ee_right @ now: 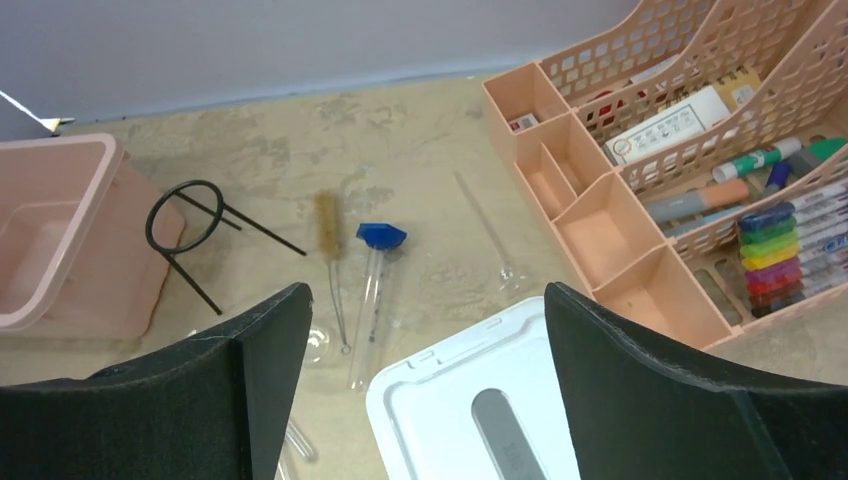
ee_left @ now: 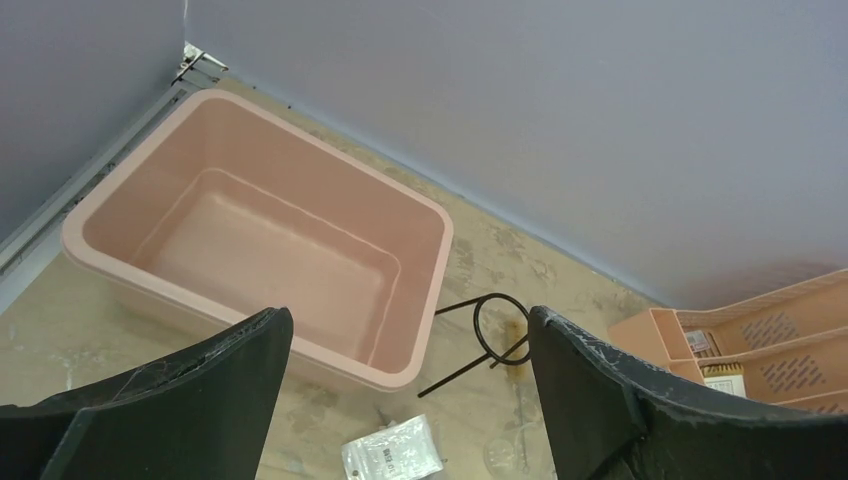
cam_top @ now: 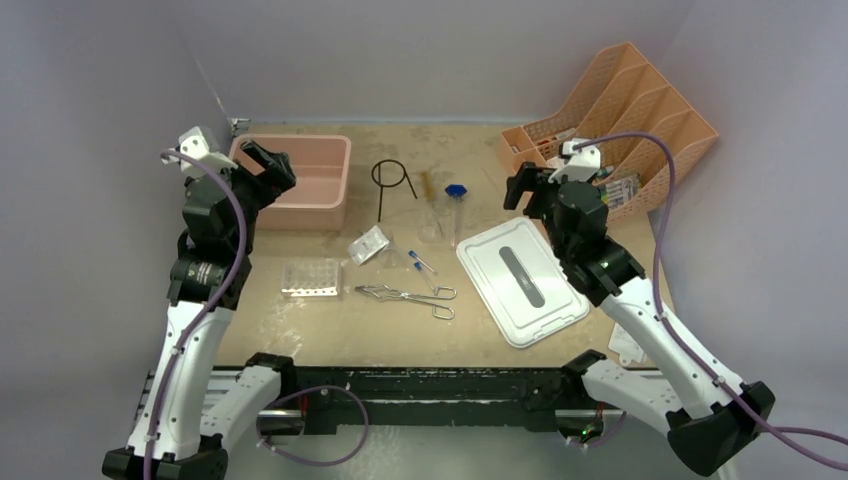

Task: Organize the chemistry lab equipment

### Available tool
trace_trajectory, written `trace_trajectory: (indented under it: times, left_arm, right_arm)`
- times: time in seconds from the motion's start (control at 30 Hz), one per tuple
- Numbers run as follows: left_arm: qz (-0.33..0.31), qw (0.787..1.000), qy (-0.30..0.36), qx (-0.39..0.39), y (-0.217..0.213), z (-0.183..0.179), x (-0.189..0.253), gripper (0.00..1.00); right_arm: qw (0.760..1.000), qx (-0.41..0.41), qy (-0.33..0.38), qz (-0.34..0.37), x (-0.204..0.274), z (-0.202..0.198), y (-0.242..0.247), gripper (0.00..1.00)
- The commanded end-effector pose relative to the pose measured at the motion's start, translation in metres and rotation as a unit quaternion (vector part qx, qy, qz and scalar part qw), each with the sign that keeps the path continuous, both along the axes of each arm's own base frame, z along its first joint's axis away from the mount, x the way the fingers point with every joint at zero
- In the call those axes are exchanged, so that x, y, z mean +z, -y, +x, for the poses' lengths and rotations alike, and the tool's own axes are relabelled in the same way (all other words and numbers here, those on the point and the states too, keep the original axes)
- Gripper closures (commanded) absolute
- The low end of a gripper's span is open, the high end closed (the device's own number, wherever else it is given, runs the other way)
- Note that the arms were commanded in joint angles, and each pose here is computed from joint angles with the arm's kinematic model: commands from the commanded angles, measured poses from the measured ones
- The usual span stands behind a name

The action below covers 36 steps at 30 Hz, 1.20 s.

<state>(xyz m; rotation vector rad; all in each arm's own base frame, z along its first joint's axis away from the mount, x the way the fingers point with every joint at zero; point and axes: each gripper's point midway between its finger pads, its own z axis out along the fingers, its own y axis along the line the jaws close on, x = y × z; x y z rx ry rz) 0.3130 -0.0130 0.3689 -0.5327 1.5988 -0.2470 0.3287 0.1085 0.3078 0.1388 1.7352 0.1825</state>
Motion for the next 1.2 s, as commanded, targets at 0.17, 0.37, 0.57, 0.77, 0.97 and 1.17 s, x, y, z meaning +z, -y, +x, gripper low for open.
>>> trace_trajectory:
  times: [0.17, 0.37, 0.57, 0.77, 0.97, 1.17]
  left_arm:
    - [-0.021, 0.994, -0.017, -0.107, 0.036, -0.015, -0.018, 0.16]
    - [-0.079, 0.987, -0.042, -0.136, 0.053, -0.018, -0.046, 0.16]
    - [-0.121, 0.985, -0.061, -0.108, 0.049, -0.025, -0.083, 0.17]
    - [-0.149, 0.985, -0.054, -0.074, 0.040, -0.029, -0.110, 0.18]
    - [-0.142, 0.987, -0.064, -0.036, 0.027, -0.027, -0.129, 0.18]
    - [-0.157, 0.983, -0.083, -0.038, 0.033, -0.019, -0.141, 0.18]
  right_arm:
    - [0.978, 0.201, -0.053, 0.017, -0.020, -0.024, -0.068, 0.07]
    - [0.972, 0.209, -0.110, 0.020, -0.058, -0.013, -0.083, 0.12]
    - [0.962, 0.203, -0.178, 0.029, -0.092, -0.009, -0.091, 0.14]
    - [0.949, 0.181, -0.257, 0.002, -0.133, -0.009, -0.088, 0.16]
    - [0.934, 0.181, -0.306, -0.015, -0.162, -0.008, -0.093, 0.23]
    - [0.924, 0.173, -0.339, -0.029, -0.182, 0.006, -0.108, 0.34]
